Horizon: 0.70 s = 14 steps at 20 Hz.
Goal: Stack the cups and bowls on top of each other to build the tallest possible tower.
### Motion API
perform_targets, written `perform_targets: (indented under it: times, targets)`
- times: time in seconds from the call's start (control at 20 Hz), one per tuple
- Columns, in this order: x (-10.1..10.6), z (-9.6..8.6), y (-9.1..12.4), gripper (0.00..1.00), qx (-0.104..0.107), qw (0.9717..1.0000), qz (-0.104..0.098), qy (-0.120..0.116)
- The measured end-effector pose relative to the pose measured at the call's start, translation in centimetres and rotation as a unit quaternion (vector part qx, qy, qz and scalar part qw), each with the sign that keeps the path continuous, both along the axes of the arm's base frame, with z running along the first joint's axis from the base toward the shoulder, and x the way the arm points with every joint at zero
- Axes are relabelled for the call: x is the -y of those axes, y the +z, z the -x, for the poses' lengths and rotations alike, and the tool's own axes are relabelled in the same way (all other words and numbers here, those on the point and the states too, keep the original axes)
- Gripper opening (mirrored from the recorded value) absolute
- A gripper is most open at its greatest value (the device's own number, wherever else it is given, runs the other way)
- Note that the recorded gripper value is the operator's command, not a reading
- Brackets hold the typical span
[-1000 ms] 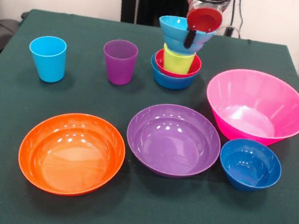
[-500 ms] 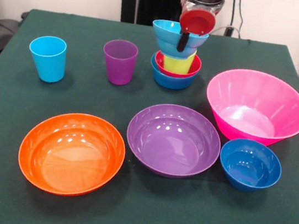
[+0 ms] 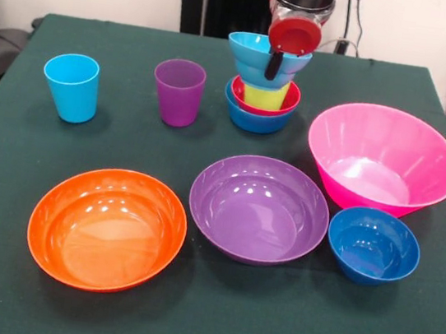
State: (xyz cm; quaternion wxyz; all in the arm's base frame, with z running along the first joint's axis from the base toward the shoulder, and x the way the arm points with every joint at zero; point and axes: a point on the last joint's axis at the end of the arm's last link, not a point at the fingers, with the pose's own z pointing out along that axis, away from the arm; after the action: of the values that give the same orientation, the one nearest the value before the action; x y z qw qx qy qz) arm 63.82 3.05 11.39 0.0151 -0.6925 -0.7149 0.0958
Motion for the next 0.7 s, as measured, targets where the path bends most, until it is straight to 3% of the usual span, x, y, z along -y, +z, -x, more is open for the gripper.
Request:
perform_targets:
  times: [0.7]
  targets:
    - [-0.27, 0.68, -0.61, 0.00, -0.008, 1.0000, -0.005, -0.003]
